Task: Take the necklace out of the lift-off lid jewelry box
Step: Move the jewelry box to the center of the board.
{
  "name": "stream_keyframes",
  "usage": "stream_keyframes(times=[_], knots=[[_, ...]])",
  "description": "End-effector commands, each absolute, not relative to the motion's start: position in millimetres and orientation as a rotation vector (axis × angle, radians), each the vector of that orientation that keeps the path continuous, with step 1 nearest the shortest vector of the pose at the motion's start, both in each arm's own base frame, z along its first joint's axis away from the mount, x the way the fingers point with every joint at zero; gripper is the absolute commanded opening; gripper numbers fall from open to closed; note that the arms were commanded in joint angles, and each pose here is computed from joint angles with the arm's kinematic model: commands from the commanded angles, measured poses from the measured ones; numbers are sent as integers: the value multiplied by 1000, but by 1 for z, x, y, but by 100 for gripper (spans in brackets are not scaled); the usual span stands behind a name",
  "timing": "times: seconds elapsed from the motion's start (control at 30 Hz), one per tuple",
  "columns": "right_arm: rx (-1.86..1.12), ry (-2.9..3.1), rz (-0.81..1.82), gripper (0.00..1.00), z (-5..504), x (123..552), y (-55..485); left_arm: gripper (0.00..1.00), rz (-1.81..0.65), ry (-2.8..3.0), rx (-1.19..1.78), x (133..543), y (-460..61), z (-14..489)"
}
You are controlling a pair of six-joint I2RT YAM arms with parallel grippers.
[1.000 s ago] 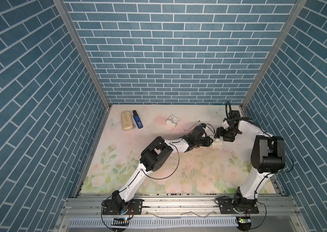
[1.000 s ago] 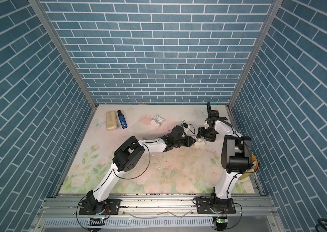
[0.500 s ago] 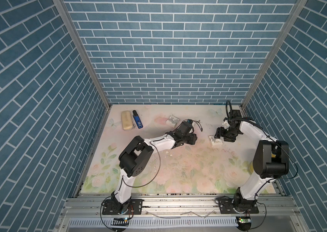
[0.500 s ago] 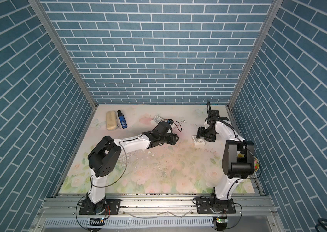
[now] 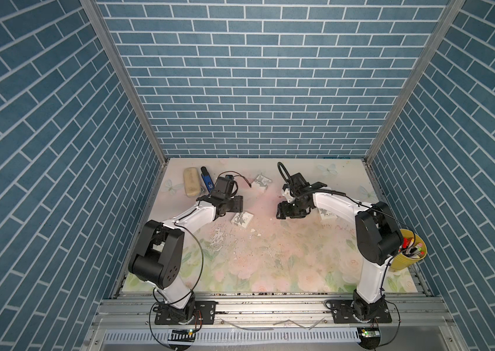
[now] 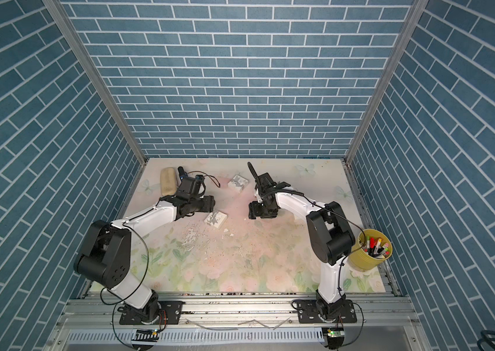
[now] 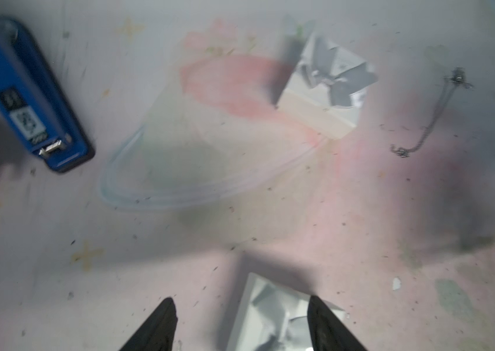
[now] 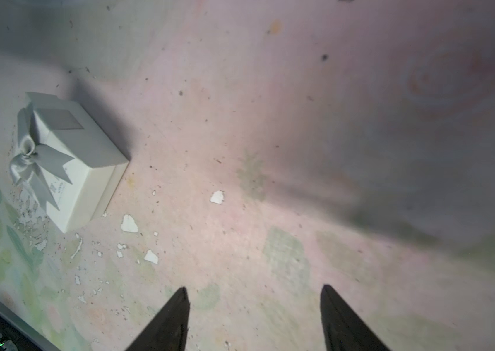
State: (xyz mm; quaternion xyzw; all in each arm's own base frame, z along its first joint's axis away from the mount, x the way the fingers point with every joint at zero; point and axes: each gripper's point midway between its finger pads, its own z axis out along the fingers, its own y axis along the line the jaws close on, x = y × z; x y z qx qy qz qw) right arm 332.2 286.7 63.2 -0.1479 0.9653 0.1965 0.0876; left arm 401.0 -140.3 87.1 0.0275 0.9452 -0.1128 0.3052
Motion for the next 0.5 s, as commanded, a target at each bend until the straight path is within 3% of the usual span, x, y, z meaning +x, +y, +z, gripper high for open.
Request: stream_keyframes(times=[0.0,0.2,0.47], knots=[[-421,2826,717,69,78,343,312,59,-484,2579,100,377,-151,69],[-505,2793,757,68,100,355,320,40,-658,2569,79,369,-179,47],[-338,2825,734,67,88,349,267,39,-723,2502,456,361,-284,44]])
